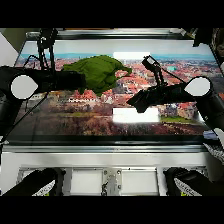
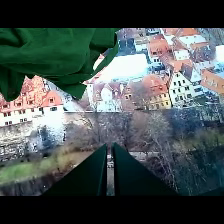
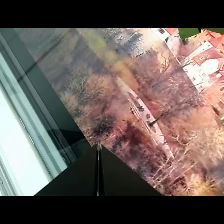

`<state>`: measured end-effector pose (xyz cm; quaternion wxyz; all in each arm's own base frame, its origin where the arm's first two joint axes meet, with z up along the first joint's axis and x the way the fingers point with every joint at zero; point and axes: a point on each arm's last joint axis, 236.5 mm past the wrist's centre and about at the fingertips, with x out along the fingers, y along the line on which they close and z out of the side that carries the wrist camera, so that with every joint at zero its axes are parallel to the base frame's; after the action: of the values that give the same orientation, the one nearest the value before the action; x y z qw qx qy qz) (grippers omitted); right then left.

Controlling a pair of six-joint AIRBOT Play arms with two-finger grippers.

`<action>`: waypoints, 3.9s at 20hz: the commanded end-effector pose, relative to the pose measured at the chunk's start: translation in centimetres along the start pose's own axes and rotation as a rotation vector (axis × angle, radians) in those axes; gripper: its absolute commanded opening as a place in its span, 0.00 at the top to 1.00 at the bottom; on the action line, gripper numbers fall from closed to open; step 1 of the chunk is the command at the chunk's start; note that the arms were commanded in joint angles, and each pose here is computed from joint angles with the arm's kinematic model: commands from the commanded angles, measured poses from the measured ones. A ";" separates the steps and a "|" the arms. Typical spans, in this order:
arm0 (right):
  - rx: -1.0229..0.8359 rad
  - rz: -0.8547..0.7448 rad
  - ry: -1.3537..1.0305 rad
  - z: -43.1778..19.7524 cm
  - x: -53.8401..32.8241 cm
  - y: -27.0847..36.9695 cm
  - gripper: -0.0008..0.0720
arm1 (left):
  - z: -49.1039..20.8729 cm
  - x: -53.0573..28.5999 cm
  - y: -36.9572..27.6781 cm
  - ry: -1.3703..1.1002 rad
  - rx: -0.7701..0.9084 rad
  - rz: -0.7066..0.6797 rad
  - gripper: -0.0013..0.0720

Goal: Fold the clothes and pants, and hang the long-sleeved shirts on hangers.

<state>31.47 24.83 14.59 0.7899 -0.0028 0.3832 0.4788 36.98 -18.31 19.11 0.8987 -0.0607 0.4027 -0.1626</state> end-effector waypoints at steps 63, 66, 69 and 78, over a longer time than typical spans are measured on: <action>0.309 -0.443 -0.290 2.1 -15.0 -12.6 0.98 | -24.2 10.8 12.0 0.505 -0.635 0.082 0.19; 0.310 -0.443 -0.289 2.1 -14.9 -12.7 0.98 | -27.8 10.8 12.2 0.525 -0.667 0.103 0.19; 0.311 -0.443 -0.289 2.1 -14.9 -12.6 0.98 | -27.3 12.2 11.3 0.454 -0.677 0.080 0.19; 0.310 -0.443 -0.290 2.1 -15.0 -12.6 0.98 | -19.5 15.3 11.2 0.293 -0.634 0.042 0.96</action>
<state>38.58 7.49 20.58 0.9123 0.1028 0.3254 0.2263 31.11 -12.66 -9.79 0.7464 -0.2980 0.5949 -0.0075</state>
